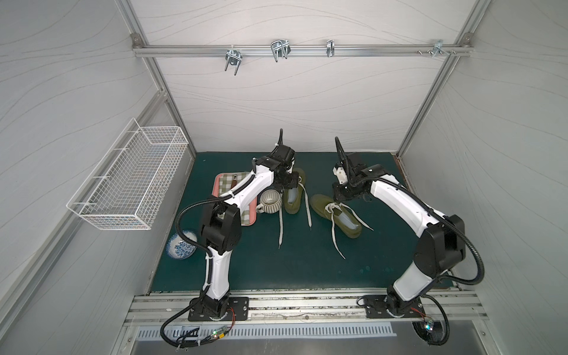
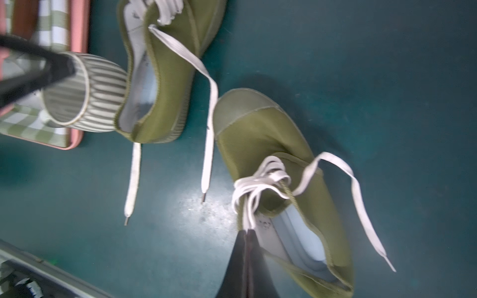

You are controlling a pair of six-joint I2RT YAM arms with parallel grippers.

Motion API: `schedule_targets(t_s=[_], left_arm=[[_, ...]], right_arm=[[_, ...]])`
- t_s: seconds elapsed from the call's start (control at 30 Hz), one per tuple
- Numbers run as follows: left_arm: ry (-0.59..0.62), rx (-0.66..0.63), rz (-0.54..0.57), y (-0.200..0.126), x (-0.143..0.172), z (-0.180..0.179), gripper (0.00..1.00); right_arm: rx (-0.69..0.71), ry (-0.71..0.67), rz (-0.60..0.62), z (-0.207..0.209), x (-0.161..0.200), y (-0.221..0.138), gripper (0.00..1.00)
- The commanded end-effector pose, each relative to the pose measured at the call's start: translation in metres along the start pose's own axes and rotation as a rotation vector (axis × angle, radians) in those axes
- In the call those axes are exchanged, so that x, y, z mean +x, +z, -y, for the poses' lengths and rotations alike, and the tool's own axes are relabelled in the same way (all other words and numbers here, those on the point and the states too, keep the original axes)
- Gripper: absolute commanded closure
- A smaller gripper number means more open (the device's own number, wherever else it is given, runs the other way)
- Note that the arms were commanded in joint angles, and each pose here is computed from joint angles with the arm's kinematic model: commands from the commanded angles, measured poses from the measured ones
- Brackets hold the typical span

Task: Insert the insole into the shoe
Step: Adjust the shoe at the center of the board.

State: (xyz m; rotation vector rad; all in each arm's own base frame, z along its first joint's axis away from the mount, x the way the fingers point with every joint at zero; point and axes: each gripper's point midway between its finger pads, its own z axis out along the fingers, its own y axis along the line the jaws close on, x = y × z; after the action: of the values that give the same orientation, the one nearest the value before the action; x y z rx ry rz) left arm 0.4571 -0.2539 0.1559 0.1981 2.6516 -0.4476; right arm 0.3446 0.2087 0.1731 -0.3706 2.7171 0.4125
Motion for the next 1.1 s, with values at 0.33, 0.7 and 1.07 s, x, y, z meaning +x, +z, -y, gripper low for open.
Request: schedule_targets(t_s=[0.33,0.7,1.07], left_arm=[[0.013,-0.024,-0.006,0.032,-0.038,-0.013,1.00],[-0.035,0.051,-0.043,0.056,-0.019,-0.007,1.00],[-0.049,0.080,-0.060,0.069,-0.014,-0.003,1.00]], right_arm=[[-0.028,0.047,-0.012,0.001,0.013,-0.015,1.00],[-0.040,0.061,-0.003,0.006,0.008,-0.023,1.00],[-0.062,0.080,0.001,0.007,0.009,-0.029,1.00]])
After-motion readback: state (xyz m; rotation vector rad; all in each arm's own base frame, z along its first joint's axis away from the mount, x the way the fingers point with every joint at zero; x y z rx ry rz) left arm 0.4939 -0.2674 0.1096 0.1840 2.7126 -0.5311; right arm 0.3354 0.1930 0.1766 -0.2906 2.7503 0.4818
